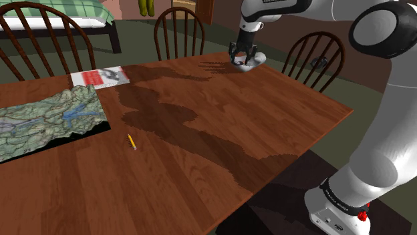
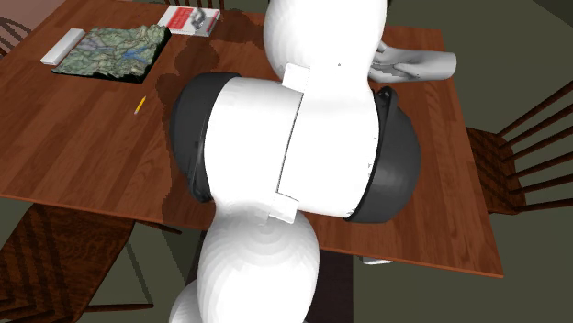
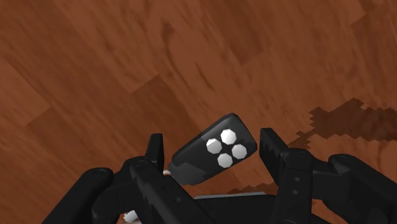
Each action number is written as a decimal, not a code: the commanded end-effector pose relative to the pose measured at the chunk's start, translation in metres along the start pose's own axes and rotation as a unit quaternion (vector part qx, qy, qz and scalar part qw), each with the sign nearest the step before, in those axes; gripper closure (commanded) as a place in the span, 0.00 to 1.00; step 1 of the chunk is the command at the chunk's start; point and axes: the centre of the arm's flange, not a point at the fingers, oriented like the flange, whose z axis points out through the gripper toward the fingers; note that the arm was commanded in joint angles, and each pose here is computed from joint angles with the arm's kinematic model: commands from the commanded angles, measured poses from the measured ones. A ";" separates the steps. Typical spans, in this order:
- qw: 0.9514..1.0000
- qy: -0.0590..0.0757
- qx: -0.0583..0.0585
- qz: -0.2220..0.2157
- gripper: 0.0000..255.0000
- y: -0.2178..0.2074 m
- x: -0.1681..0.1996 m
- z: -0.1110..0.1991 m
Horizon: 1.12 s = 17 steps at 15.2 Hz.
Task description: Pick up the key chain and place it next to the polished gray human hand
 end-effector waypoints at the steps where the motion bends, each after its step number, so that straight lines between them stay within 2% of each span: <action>1: 1.000 0.000 0.000 0.000 1.00 0.001 0.000 0.011; 17: 1.000 0.000 0.000 0.000 1.00 0.002 -0.002 0.095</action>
